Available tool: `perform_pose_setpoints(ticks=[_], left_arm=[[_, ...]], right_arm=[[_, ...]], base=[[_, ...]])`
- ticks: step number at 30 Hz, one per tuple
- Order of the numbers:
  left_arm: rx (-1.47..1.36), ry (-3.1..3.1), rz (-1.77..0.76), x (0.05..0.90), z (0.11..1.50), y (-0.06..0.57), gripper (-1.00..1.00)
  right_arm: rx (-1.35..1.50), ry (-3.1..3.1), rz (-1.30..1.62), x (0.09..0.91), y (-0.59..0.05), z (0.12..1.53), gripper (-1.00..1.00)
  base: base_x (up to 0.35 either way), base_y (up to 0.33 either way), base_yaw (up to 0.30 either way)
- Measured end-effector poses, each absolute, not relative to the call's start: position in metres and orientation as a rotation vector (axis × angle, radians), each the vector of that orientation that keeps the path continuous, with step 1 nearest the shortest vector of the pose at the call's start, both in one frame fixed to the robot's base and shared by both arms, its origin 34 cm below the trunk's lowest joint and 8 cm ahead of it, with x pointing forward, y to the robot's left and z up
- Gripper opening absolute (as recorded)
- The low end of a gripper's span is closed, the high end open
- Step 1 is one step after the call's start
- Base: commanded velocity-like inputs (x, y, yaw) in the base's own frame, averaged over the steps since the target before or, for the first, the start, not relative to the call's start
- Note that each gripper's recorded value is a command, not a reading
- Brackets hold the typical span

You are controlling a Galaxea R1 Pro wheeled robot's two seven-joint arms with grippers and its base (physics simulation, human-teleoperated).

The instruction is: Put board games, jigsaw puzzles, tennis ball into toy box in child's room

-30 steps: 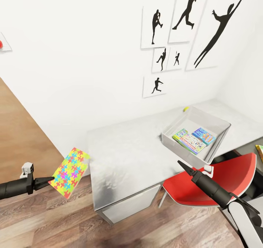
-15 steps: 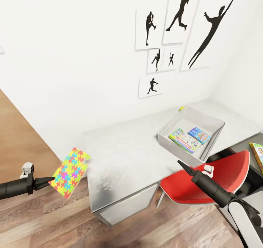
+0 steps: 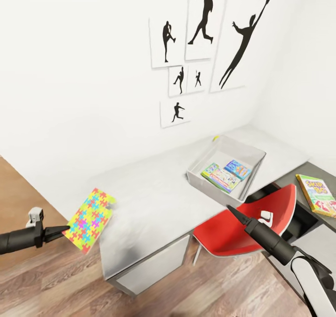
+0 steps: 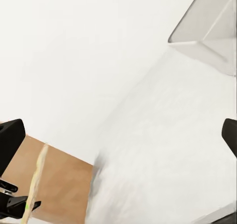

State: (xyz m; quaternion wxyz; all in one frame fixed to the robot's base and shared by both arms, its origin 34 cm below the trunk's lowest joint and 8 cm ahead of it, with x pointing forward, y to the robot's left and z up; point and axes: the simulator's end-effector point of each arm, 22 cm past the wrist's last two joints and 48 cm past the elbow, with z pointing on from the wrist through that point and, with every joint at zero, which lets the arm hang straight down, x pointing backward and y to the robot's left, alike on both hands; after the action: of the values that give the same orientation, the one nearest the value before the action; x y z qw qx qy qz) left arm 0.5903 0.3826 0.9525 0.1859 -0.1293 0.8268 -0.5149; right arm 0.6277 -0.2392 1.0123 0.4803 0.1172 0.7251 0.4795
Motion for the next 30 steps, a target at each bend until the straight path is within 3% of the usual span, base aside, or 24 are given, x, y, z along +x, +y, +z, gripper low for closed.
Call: perform_pose_setpoints(ticks=[30], left_arm=[[-0.249,2.292,-1.423,0.598,0.983,0.374,-1.00]], right_arm=[[0.255,1.731,1.175,0.626,-0.238,1.033,1.00]], base=[[0.000,0.000,-0.207]])
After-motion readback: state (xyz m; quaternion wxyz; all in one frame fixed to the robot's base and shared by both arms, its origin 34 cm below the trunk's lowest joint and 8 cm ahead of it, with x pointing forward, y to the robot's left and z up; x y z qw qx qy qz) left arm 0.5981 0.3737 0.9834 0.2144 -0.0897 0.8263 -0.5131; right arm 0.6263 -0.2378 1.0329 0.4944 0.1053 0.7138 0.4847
